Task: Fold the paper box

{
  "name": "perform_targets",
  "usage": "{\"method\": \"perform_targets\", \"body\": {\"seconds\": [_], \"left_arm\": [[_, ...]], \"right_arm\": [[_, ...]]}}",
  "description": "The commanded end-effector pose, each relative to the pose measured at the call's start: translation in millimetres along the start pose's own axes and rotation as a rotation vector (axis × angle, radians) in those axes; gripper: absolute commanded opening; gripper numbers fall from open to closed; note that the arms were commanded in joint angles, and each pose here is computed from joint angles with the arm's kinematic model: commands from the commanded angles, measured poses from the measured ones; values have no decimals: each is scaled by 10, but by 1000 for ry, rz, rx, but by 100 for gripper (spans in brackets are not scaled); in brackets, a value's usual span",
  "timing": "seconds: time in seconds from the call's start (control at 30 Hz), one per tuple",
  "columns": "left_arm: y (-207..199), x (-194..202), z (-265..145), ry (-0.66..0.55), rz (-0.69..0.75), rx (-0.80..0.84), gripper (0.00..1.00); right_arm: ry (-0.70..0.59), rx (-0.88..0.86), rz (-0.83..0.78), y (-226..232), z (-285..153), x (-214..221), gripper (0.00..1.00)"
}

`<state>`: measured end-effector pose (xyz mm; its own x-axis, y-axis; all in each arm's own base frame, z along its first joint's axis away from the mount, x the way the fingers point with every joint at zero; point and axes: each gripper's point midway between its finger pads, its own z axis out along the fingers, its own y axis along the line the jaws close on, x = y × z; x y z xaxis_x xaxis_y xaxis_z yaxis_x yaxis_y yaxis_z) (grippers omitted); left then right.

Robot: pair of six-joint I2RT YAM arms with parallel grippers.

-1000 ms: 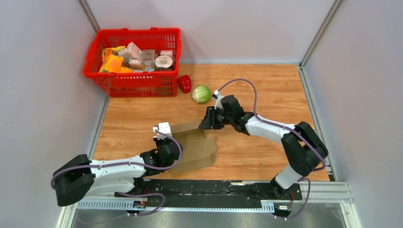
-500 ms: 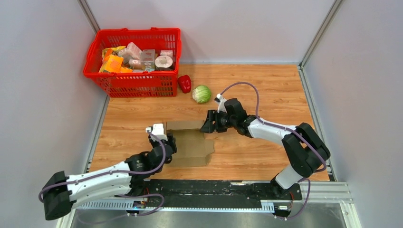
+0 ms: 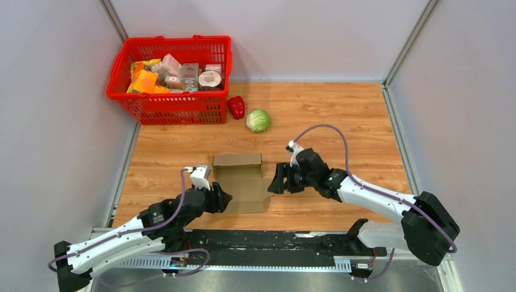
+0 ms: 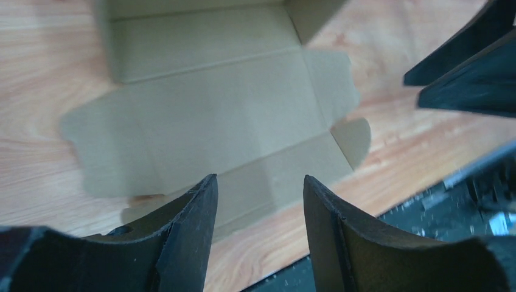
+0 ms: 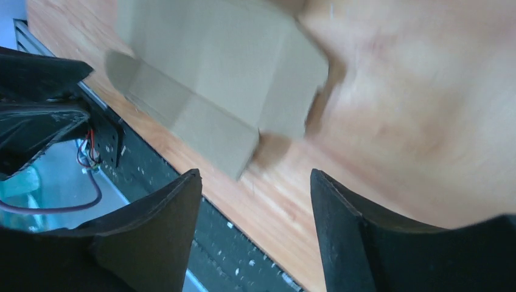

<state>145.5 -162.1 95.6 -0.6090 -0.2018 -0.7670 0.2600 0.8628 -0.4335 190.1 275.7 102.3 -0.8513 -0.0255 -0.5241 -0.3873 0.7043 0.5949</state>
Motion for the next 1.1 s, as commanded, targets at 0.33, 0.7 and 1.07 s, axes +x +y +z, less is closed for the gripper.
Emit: {"method": "perform_targets", "body": {"seconds": [0.33, 0.7, 1.07], "left_arm": [[-664, 21, 43, 208, 378, 213, 73], [-755, 227, 88, 298, 629, 205, 72], [-1056, 520, 93, 367, 1096, 161, 78]], "right_arm": [[30, -24, 277, 251, 365, 446, 57], [95, 46, 332, 138, 582, 604, 13], [192, -9, 395, 285, 248, 534, 0]]}}
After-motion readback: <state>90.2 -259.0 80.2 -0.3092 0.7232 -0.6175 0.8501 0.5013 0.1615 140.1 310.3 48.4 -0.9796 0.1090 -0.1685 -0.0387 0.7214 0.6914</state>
